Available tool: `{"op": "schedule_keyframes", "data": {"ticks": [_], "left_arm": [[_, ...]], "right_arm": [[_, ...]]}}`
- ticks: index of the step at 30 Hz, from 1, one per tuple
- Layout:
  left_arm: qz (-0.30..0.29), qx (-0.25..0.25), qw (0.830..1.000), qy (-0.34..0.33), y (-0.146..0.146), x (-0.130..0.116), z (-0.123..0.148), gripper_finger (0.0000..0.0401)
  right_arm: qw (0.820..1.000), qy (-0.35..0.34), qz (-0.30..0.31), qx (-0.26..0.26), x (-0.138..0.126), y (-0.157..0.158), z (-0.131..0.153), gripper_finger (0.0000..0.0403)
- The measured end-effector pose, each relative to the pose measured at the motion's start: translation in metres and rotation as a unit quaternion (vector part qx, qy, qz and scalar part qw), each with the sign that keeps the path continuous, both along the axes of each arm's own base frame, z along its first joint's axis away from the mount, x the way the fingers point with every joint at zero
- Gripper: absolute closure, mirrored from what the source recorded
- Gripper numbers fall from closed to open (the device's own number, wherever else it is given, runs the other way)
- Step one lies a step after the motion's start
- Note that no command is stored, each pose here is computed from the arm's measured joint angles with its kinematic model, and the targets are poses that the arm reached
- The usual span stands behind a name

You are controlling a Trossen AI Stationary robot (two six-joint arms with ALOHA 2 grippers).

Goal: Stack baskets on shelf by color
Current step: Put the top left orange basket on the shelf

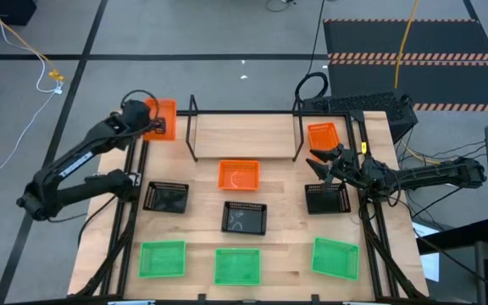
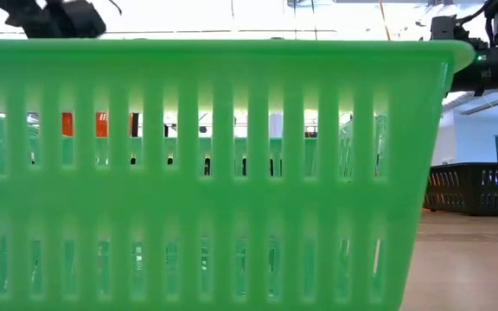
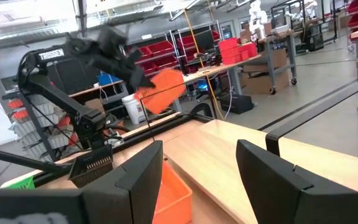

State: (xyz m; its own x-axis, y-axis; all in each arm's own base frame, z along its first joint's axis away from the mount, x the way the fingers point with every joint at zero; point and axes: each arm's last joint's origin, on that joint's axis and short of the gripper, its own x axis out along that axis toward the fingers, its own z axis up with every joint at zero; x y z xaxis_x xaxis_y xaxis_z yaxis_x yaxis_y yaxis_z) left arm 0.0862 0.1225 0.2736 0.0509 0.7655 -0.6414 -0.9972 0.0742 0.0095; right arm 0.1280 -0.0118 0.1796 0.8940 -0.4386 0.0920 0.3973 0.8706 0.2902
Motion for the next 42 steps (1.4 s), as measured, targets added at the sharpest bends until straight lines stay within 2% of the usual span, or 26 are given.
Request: {"op": "schedule_keyframes", "data": {"ticks": [3, 6, 11, 15, 19, 22, 24, 27, 33, 38, 42], "left_arm": [[-0.04, 0.048, 0.998, -0.022, -0.009, 0.002, 0.018, 0.0394], [-0.076, 0.095, 0.99, -0.071, -0.018, 0.006, 0.033, 0.0396], [-0.153, 0.154, 0.962, -0.167, -0.028, 0.024, 0.052, 0.0395], [-0.192, 0.169, 0.94, -0.227, -0.032, 0.045, 0.058, 0.0394], [-0.23, 0.175, 0.922, -0.257, -0.032, 0.077, 0.057, 0.0395], [-0.245, 0.184, 0.907, -0.29, -0.03, 0.102, 0.055, 0.0396], [-0.246, 0.184, 0.902, -0.302, -0.028, 0.117, 0.05, 0.0394], [-0.234, 0.158, 0.911, -0.299, -0.022, 0.137, 0.04, 0.0393], [-0.244, 0.1, 0.936, -0.233, -0.014, 0.176, 0.036, 0.0393], [-0.254, 0.064, 0.953, -0.15, -0.014, 0.205, 0.044, 0.0397], [-0.232, 0.019, 0.969, -0.085, -0.015, 0.22, 0.027, 0.039]], "right_arm": [[1.0, 0.0, 0.0, 0.0, 0.0, 0.0, 0.0, 0.0204], [1.0, -0.002, 0.001, 0.007, 0.0, 0.0, 0.0, 0.0204], [1.0, 0.0, 0.001, 0.012, 0.0, 0.0, -0.001, 0.0204], [1.0, 0.0, 0.0, 0.012, 0.0, 0.0, -0.001, 0.0204], [1.0, 0.0, 0.0, 0.012, 0.0, 0.0, -0.001, 0.0204], [1.0, 0.0, -0.001, 0.012, 0.0, 0.0, -0.001, 0.0204], [1.0, 0.0, -0.001, 0.012, 0.0, 0.0, -0.001, 0.0204], [1.0, 0.0, -0.002, 0.011, 0.0, 0.0, -0.001, 0.0204], [1.0, 0.0, -0.002, 0.01, 0.0, 0.0, -0.001, 0.0204], [1.0, 0.0, -0.002, 0.012, 0.0, 0.0, -0.001, 0.0204], [1.0, 0.003, -0.001, 0.016, 0.0, 0.0, -0.002, 0.0204]]}}
